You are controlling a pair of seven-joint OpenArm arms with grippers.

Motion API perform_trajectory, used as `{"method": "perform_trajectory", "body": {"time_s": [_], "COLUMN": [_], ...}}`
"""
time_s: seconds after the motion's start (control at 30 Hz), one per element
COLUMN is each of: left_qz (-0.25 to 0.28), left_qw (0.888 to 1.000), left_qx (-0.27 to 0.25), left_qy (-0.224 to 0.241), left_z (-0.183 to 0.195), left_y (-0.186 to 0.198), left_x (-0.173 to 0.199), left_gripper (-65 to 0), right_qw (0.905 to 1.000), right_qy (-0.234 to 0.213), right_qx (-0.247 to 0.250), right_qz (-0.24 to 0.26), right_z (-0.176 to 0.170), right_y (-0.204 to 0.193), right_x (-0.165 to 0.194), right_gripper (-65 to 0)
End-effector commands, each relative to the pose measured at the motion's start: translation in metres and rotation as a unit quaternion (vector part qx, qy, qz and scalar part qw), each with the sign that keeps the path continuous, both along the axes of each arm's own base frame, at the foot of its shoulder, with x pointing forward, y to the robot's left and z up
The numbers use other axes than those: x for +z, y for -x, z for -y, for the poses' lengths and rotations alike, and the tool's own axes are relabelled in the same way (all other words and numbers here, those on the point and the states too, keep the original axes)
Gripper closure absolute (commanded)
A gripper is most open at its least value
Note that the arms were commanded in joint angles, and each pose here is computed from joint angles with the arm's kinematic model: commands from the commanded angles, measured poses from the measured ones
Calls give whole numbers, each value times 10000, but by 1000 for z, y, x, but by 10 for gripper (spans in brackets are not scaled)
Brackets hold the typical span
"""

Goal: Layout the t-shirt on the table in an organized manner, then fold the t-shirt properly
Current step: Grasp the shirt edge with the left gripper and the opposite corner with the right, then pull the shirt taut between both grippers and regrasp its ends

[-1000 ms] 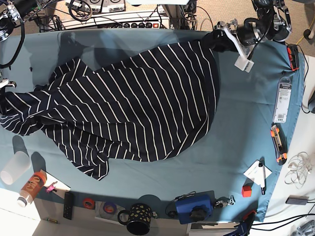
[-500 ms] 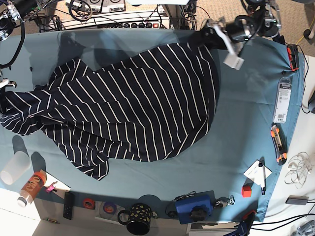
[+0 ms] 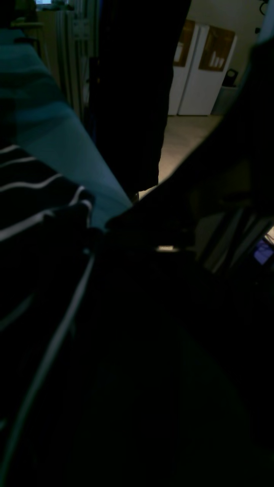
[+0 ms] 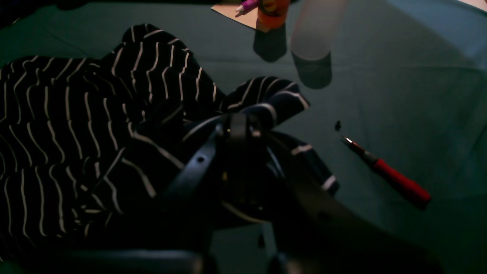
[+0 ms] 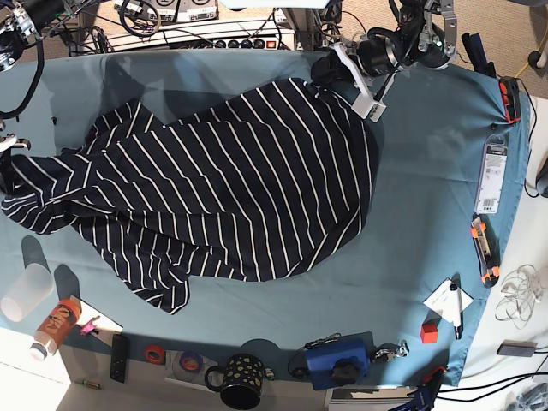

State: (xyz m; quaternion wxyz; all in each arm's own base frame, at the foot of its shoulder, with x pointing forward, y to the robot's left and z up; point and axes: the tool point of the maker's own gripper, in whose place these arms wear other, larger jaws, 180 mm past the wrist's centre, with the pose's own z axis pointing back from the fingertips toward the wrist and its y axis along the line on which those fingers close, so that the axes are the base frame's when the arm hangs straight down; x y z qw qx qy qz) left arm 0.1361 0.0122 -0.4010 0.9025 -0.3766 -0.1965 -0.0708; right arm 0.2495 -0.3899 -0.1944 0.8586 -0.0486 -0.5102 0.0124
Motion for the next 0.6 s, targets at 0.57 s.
{"method": "perform_trajectory", "body": {"time_s": [0.57], "left_qz": [2615], "left_qw": [9502], "left_qx": [1502], "left_qy": [-792], "left_z": [-128], "left_y": [-80], "left_x": [133], "left_gripper": [0], "right_qw": [9781], "right_qy": [-814], "right_qx": [1338], "right_qz": [1374], "right_z": [-54], "right_y": [-21], "right_x": [67], "right_gripper": [0]}}
